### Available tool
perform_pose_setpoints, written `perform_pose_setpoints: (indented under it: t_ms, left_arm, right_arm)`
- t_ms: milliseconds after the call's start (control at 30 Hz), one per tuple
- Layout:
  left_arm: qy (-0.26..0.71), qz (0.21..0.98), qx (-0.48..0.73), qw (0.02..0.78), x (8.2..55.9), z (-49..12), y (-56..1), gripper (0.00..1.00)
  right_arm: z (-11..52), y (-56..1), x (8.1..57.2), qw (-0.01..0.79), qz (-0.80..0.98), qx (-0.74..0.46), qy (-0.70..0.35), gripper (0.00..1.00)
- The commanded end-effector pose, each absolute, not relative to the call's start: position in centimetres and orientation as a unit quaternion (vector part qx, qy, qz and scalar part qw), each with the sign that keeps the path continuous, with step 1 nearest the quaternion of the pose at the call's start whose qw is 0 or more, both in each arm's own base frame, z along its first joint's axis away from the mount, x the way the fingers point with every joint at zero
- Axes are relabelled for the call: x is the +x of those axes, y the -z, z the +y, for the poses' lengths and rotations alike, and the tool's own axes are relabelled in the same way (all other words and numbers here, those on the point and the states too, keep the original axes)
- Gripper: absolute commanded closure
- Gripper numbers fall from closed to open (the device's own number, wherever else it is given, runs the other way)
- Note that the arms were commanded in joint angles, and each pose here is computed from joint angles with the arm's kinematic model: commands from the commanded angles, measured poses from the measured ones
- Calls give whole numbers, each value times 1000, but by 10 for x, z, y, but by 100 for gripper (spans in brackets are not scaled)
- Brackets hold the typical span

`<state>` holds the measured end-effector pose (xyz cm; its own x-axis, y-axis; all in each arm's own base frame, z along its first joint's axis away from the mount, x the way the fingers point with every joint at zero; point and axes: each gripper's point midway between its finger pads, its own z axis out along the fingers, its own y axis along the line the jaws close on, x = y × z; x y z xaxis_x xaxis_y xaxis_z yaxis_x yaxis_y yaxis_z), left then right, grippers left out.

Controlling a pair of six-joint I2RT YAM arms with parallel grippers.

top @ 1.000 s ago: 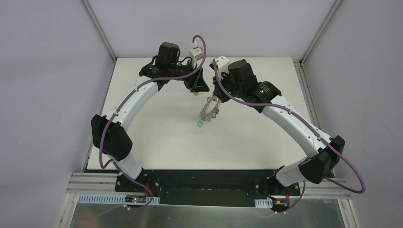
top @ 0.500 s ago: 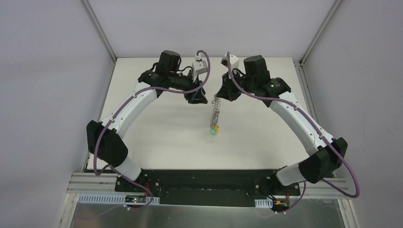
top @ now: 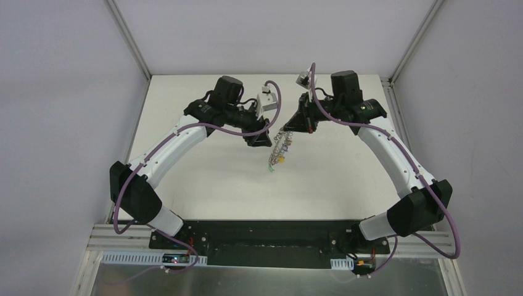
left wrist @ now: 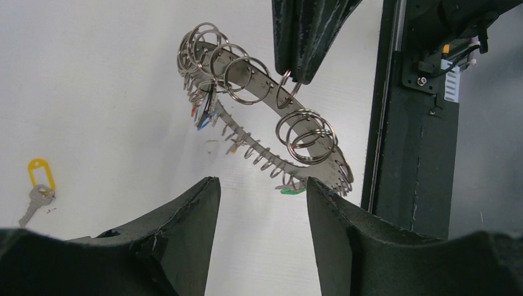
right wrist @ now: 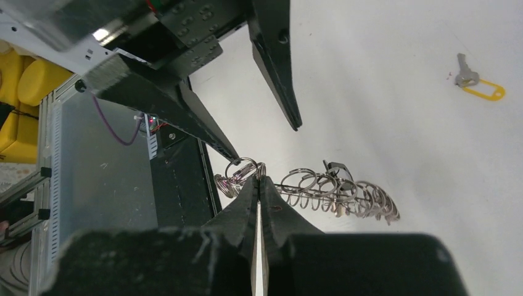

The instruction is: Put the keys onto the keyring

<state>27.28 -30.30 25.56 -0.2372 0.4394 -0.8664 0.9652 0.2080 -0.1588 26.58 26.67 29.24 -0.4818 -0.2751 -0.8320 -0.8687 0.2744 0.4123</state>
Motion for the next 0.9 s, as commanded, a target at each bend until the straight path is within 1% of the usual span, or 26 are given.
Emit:
perform_pose_setpoints:
  t_ms: [0, 167, 333, 467, 567, 700, 867]
  left_arm:
    - [363, 686, 513, 366, 264, -304, -263, 46]
    - [368, 685, 510, 369, 262, -311, -265, 47]
    - [394, 679, 495, 371, 259, -318, -278, 51]
    - [404, 678, 486, 375, 258, -319, -289, 52]
    - [389, 683, 483, 384, 262, -316, -292, 53]
    - [345, 708, 469, 400, 278, -308, -286, 52]
    - [323, 719, 470, 397, 284, -303, -274, 47]
  right_arm:
    - [269, -313, 246, 329, 675, -434, -498, 100]
    - [270, -307, 244, 319, 675, -438, -501, 100]
    - [267, -296, 245, 318, 681, -440, -492, 100]
    - [265, -291, 242, 320, 679, -450, -484, 100]
    - [262, -288, 239, 322, 675, -461, -477, 100]
    - [260, -287, 233, 319, 663, -481, -476, 100]
    - [255, -282, 224, 306, 656, -502, -474, 100]
